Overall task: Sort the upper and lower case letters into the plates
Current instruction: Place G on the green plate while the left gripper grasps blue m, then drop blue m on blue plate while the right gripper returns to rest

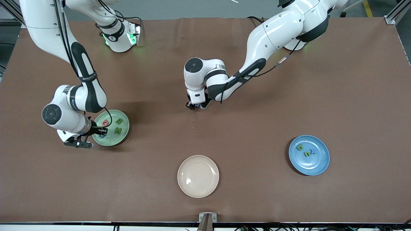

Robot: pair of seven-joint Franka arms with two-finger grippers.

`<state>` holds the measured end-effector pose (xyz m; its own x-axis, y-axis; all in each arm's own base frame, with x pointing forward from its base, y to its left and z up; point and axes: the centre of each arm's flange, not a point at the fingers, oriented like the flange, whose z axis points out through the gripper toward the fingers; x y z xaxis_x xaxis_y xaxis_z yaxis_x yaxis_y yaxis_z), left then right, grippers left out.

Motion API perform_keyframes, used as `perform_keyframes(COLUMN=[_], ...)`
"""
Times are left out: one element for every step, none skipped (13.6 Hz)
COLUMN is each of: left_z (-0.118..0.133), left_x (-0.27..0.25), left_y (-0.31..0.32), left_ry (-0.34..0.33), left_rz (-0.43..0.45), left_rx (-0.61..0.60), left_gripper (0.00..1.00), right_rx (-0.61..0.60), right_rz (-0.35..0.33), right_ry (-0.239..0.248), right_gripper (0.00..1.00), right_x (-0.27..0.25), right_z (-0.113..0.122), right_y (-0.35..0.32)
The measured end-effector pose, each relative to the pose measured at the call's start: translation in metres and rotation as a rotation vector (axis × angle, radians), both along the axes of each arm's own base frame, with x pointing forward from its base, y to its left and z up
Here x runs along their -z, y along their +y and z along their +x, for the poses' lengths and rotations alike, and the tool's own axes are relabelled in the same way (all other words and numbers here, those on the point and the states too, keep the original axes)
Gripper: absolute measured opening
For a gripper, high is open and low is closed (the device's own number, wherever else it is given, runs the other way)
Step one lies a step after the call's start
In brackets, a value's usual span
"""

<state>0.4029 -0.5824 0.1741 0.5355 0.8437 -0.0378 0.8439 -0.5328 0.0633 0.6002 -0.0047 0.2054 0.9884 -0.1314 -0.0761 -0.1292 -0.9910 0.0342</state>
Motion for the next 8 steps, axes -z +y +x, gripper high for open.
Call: perform_keyframes(left_z=[0.0,0.0,0.0,0.0,-0.001,0.001,0.004,0.01], left_x=[0.0,0.0,0.0,0.0,-0.001,-0.001,-0.002,-0.002], left_y=[0.0,0.0,0.0,0.0,0.0,0.0,0.001,0.004], left_ry=[0.002,0.002,0.002,0.005,0.007,0.006,0.004,0.0], left_rz=[0.0,0.0,0.0,0.001,0.001,0.0,0.0,-0.001], left_rx=[-0.001,-0.002,-0.002,-0.004,-0.005,-0.007,-0.012,-0.02], left_gripper=[0.58,0.52,0.52,0.44,0.34,0.27,0.27,0.27], right_rx=[0.0,0.005,0.015,0.02,0.021,0.018,0.015,0.015], right_rz=[0.0,0.005,0.014,0.022,0.027,0.029,0.03,0.03], right_ry=[0.004,0.006,0.005,0.005,0.004,0.004,0.005,0.005], right_gripper=[0.34,0.34,0.34,0.34,0.34,0.34,0.34,0.34], right_x=[0.003,0.004,0.004,0.005,0.005,0.005,0.005,0.005], right_z=[-0.001,-0.001,-0.001,-0.001,-0.001,-0.001,-0.001,-0.001], right_y=[0.001,0.001,0.002,0.005,0.008,0.012,0.014,0.014])
